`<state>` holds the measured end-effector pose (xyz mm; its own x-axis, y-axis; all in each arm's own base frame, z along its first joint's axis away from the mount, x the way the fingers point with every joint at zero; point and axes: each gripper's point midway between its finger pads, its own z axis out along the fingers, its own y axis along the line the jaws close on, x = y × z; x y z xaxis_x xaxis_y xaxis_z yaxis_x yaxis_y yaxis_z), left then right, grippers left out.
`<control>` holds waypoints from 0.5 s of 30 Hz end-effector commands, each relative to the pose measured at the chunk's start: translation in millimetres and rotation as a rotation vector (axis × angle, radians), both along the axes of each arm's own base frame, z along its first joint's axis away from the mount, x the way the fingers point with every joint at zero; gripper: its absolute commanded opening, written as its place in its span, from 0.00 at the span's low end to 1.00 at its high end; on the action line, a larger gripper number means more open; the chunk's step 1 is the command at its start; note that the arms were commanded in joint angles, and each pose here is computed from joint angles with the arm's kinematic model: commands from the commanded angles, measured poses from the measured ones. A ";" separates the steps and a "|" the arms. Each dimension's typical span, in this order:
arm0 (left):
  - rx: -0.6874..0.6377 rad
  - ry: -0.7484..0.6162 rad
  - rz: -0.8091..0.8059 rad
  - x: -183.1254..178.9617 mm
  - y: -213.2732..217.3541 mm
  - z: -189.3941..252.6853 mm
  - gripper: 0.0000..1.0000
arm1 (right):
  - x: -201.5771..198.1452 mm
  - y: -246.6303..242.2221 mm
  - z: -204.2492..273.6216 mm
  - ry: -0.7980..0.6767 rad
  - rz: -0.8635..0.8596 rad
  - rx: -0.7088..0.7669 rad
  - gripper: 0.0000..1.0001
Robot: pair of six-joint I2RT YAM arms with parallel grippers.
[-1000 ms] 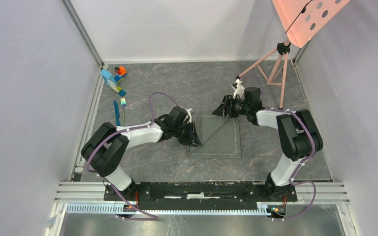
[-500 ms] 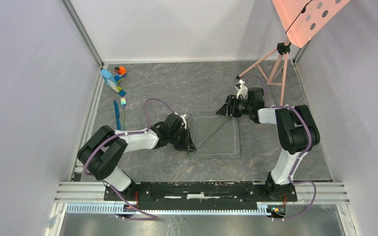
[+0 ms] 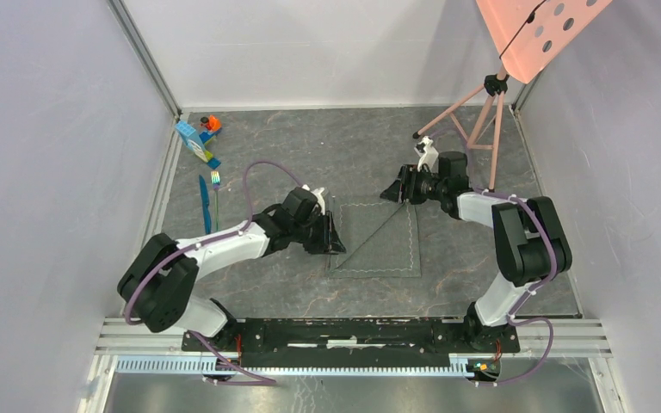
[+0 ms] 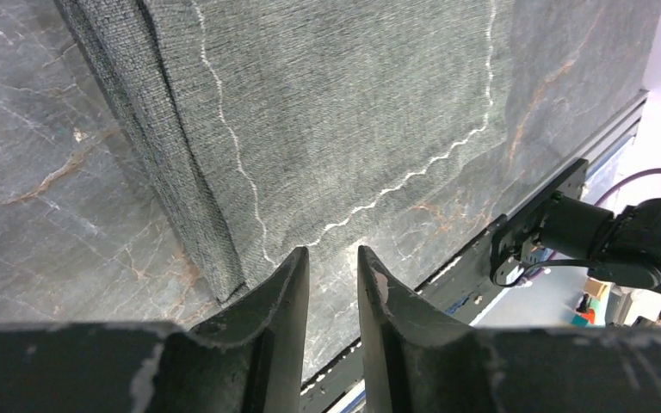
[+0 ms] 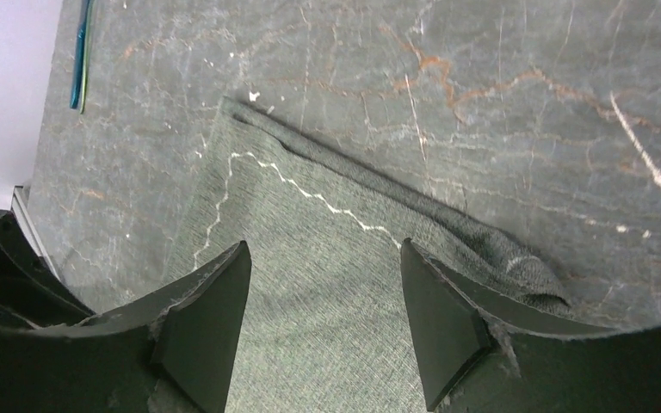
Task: Fold the napkin into a case and place the utensils inside
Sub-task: Smooth out the upper triangle-folded napkin at the center of the board.
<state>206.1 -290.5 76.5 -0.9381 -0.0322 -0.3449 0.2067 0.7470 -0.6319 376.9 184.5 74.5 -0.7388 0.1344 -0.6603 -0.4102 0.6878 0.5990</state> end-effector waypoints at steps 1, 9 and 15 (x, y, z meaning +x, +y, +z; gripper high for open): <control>0.030 0.041 -0.009 -4.9 2.6 -23.4 0.33 | -7.8 1.8 -16.3 0.022 0.021 -0.002 0.71; 0.106 0.086 0.030 -21.7 26.4 -63.3 0.31 | 9.9 -18.8 -51.0 0.051 -0.027 -0.172 0.70; 0.057 0.049 0.019 -19.6 20.9 -33.7 0.31 | 11.7 -5.8 -20.6 0.001 0.006 -0.163 0.71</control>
<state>185.4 -270.4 24.7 -0.9608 -0.0170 -0.2769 0.1565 0.7910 -0.5915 377.3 179.8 35.8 -0.7835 0.0593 -0.6186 -0.3791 0.7432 0.5513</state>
